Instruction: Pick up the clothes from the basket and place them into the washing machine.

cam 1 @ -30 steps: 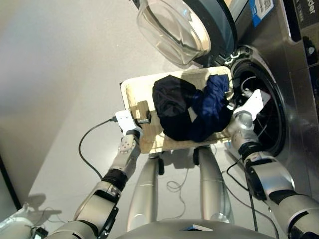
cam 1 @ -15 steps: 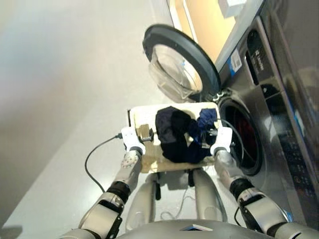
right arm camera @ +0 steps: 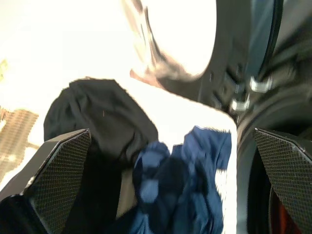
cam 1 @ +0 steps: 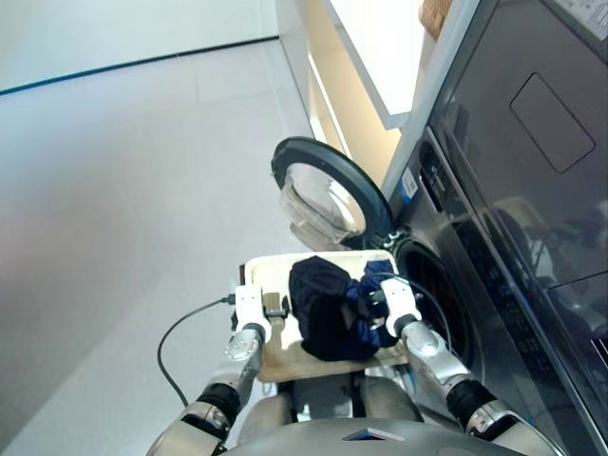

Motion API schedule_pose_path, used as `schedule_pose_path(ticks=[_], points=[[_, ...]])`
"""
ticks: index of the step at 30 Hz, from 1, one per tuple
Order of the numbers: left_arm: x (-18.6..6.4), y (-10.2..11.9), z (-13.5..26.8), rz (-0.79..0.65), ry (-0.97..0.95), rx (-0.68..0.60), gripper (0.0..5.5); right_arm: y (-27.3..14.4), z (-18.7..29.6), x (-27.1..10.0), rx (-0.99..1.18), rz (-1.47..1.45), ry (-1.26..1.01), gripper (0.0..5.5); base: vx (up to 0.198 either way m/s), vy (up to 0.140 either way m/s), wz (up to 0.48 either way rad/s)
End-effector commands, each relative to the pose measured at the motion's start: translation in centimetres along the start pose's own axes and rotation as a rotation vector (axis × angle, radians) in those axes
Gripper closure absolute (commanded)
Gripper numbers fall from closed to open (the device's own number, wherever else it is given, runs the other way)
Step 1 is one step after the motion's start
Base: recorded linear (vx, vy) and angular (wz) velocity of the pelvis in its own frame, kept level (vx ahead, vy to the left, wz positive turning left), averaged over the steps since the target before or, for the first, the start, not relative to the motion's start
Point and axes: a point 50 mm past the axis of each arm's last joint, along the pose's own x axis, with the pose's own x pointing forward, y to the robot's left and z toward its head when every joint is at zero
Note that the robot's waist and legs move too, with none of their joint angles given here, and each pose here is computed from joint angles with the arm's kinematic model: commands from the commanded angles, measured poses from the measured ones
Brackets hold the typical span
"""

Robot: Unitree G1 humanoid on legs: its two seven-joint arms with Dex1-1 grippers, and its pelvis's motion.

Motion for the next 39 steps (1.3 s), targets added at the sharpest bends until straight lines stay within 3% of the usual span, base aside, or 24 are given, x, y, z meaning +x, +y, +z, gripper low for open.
schedule_pose_path(ticks=[1, 5, 19, 26, 39], points=[[1.7, -0.7, 3.4, 0.003, -0.083, 0.056, 0.00, 0.8, 3.8, 1.0, -0.043, 0.048, -0.173, 0.00, -0.078, -0.009, -0.203], [2.8, -1.5, 6.8, 0.003, -0.170, 0.073, 0.00, 0.5, 7.7, 1.7, -0.059, 0.049, -0.320, 0.00, -0.161, -0.016, -0.155], [4.0, -2.6, 12.8, 0.037, -0.319, 0.071, 0.00, 0.4, 15.0, 3.0, -0.140, 0.028, -0.565, 0.00, -0.014, -0.001, 0.001], [4.2, -2.2, 16.5, 0.069, -0.403, 0.071, 0.00, 0.2, 18.2, 3.0, -0.158, 0.007, -0.682, 0.00, 0.008, -0.006, -0.001], [3.9, 1.2, 23.7, 0.184, -0.516, 0.009, 0.00, 0.8, 22.4, 2.1, -0.129, 0.034, -0.849, 0.00, 0.001, 0.001, -0.015]])
